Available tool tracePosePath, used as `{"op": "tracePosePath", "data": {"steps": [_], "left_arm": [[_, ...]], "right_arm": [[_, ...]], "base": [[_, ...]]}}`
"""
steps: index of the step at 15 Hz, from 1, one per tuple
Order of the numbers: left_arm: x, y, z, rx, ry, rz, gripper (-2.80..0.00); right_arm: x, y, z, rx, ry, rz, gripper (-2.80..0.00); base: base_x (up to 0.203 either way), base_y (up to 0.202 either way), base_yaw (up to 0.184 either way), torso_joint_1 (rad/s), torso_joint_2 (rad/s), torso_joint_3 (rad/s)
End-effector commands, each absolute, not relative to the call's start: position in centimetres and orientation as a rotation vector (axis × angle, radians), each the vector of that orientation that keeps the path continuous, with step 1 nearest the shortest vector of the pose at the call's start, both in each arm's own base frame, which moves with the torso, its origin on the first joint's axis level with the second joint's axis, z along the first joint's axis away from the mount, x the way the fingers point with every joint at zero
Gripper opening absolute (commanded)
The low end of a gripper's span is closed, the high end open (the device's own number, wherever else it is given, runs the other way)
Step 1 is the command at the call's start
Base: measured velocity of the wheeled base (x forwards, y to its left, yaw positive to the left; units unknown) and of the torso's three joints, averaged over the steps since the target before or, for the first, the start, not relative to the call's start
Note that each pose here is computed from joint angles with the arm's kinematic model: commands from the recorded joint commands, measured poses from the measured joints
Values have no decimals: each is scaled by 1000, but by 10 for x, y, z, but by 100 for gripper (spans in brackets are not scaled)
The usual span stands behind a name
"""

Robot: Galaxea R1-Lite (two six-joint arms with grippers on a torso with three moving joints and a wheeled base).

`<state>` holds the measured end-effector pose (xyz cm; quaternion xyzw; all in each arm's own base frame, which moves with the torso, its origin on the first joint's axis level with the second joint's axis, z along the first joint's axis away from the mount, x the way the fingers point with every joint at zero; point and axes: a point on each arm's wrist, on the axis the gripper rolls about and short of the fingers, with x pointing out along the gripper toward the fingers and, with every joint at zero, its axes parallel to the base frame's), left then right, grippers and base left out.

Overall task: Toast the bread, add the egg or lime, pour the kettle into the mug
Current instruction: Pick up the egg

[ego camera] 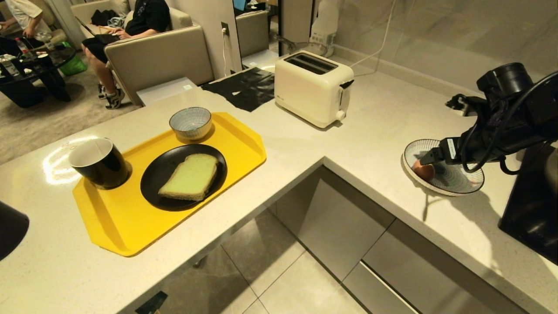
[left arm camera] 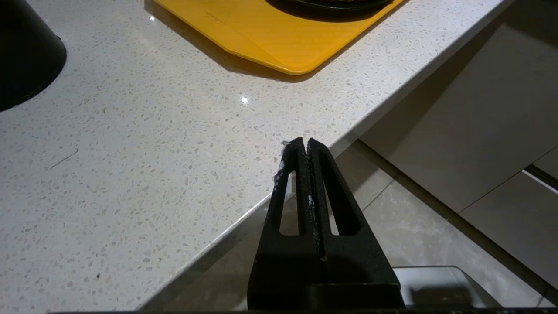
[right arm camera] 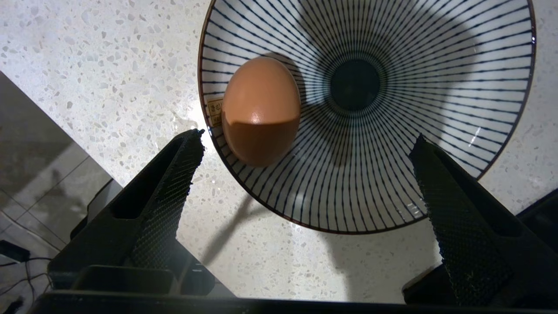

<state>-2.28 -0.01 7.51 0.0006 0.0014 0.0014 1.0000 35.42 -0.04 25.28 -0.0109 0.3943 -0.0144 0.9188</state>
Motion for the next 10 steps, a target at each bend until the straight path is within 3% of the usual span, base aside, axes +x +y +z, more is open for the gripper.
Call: {"op": "tracePosePath", "data": {"steps": [1,10], "left_arm": [[-23,0,75,2,2,3,-280],[-23,0,75,2,3,2,-280]], "right_arm": [[361,1,247,-26,824,-27,0],[380,1,233,-42,816,-63,0]], "base": [[0,0,0,0,0,0],[0,0,0,0,0,0]]}}
